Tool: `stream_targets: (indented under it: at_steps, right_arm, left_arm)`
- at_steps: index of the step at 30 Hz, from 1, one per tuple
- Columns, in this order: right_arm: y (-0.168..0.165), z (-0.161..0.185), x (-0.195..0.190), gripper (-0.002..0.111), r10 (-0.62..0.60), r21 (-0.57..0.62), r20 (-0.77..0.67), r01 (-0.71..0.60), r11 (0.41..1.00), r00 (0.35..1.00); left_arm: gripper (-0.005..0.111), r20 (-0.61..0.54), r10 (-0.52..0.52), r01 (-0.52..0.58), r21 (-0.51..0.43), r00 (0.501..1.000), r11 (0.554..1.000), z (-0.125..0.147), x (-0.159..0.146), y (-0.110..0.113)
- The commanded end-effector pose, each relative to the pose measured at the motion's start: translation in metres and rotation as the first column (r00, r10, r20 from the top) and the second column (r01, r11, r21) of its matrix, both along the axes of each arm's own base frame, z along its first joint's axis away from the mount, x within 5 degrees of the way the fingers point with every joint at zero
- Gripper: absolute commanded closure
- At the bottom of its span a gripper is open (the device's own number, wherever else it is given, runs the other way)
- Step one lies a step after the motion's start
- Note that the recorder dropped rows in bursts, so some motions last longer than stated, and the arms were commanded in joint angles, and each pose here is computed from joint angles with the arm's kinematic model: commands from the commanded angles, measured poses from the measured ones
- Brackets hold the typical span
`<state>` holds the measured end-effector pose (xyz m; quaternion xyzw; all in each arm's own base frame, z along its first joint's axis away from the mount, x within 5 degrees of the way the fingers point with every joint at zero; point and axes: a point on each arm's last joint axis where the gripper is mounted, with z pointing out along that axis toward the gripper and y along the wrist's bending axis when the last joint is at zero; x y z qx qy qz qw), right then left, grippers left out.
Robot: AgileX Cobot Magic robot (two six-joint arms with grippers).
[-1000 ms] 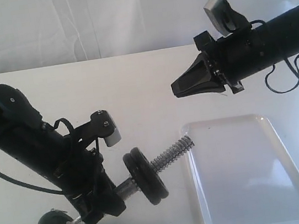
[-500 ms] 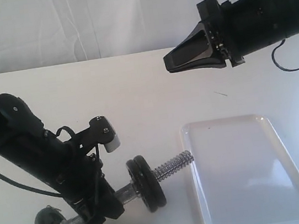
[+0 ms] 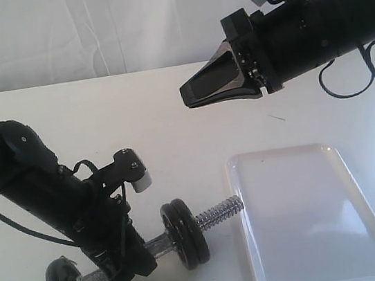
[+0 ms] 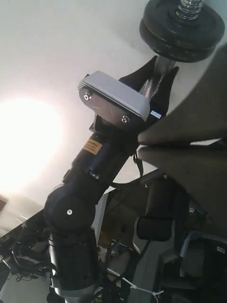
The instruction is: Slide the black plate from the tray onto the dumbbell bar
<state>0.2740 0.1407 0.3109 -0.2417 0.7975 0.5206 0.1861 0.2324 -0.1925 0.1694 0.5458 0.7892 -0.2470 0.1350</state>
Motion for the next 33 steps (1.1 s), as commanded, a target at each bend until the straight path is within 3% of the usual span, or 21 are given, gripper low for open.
stream_targets:
  at_steps: [1,4,11,19,24,30,33]
  right_arm:
    - [0.0,0.002,-0.002,0.107,0.009,0.002,0.015,-0.009,1.0,1.0]
    - [0.0,0.002,-0.002,0.107,0.009,0.002,0.015,-0.009,1.0,1.0]
    - [0.0,0.002,-0.002,0.107,0.009,0.002,0.015,-0.009,1.0,1.0]
    - [0.0,0.001,-0.002,0.107,0.01,0.0,0.015,-0.01,1.0,1.0]
    - [0.0,0.001,-0.002,0.107,0.01,0.0,0.015,-0.01,1.0,1.0]
    - [0.0,0.001,-0.002,0.107,0.01,0.0,0.015,-0.01,1.0,1.0]
    - [0.0,0.001,-0.002,0.107,0.01,0.0,0.015,-0.01,1.0,1.0]
  left_arm:
    - [0.107,-0.027,0.025,-0.027,-0.098,0.999,0.995,0.021,-0.002,-0.007]
    - [0.103,-0.015,0.015,-0.016,-0.075,1.0,0.997,0.019,-0.001,-0.005]
    - [0.072,-0.046,0.0,-0.002,-0.056,0.999,0.998,0.013,-0.002,-0.005]
    - [0.051,-0.069,-0.014,0.012,-0.021,0.998,1.0,0.004,-0.002,-0.004]
    - [0.051,-0.07,-0.011,0.019,0.109,0.997,0.994,-0.002,-0.002,0.006]
    - [0.055,-0.065,0.006,0.001,0.108,0.998,0.994,-0.002,-0.001,0.006]
    - [0.064,-0.067,0.005,0.002,0.108,0.998,0.994,-0.002,-0.001,0.006]
